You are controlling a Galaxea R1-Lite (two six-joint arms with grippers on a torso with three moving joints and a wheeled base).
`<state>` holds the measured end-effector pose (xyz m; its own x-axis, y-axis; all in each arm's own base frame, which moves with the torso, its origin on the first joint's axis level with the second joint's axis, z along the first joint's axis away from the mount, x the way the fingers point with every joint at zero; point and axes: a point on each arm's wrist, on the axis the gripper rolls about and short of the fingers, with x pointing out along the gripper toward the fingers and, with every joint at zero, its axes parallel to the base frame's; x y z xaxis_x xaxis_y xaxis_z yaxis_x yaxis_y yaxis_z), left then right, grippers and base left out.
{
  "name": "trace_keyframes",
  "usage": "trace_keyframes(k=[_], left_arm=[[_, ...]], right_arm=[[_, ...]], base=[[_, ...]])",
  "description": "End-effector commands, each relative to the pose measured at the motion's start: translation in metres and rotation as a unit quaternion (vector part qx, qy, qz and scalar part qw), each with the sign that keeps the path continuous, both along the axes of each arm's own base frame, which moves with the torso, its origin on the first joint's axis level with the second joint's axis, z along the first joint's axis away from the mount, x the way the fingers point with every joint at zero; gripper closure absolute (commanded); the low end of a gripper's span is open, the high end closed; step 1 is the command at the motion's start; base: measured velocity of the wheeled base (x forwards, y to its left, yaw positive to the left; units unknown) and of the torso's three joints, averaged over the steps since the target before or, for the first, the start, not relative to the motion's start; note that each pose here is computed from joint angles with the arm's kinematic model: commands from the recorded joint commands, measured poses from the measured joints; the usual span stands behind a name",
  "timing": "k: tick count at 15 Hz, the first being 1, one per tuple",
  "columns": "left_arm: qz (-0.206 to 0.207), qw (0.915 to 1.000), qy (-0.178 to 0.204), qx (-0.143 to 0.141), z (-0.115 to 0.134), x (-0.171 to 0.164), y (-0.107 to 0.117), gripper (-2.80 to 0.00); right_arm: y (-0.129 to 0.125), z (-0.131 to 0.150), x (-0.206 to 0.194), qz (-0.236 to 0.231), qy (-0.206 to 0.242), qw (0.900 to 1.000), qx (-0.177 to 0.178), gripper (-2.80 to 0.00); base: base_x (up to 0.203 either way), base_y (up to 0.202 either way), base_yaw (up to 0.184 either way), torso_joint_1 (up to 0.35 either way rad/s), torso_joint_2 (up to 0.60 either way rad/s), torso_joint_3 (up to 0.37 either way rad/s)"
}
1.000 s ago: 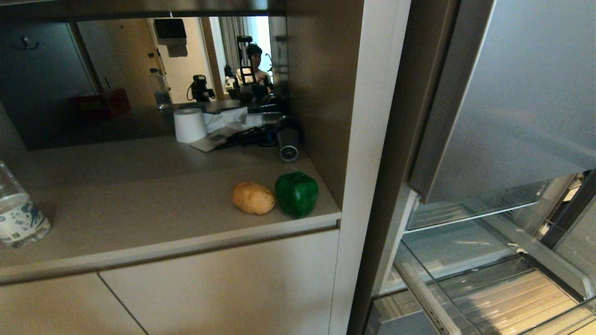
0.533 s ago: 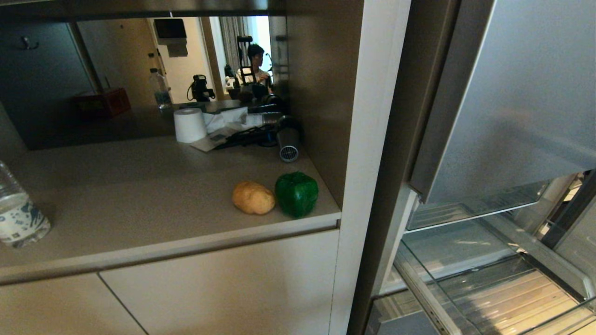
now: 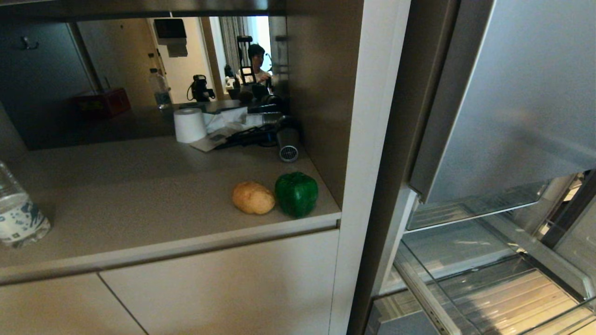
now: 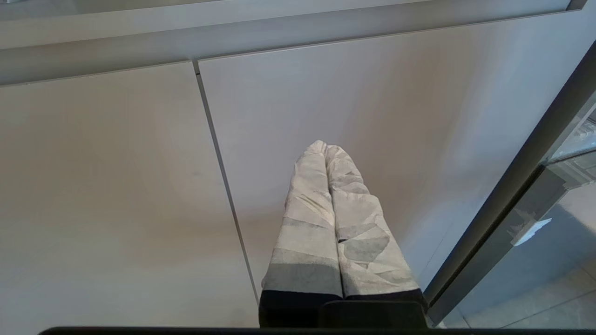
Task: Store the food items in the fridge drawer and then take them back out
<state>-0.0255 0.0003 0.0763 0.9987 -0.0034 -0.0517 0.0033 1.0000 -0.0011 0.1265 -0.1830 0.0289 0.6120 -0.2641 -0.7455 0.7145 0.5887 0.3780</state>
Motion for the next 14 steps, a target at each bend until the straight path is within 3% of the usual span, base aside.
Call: trace_keyframes(k=[1, 6, 8, 14], left_arm=[[0.0, 1.0, 0.0, 0.0, 0.0, 0.0, 0.0, 0.0], [0.0, 1.0, 0.0, 0.0, 0.0, 0.0, 0.0, 0.0], [0.0, 1.0, 0.0, 0.0, 0.0, 0.0, 0.0, 0.0], [0.0, 1.0, 0.0, 0.0, 0.0, 0.0, 0.0, 0.0]], right_arm=[[-0.004, -0.006, 0.012, 0.016, 0.001, 1.0, 0.008, 0.0], [-0.007, -0.013, 0.054, 0.064, -0.013, 0.998, 0.015, 0.0], [-0.008, -0.01, 0.067, 0.091, -0.039, 0.995, 0.021, 0.0], [-0.005, 0.0, 0.107, 0.186, -0.134, 0.972, 0.056, 0.0]], base=[[0.0, 0.0, 0.0, 0.0, 0.0, 0.0], [0.0, 0.0, 0.0, 0.0, 0.0, 0.0], [0.0, 0.0, 0.0, 0.0, 0.0, 0.0], [0.0, 0.0, 0.0, 0.0, 0.0, 0.0]])
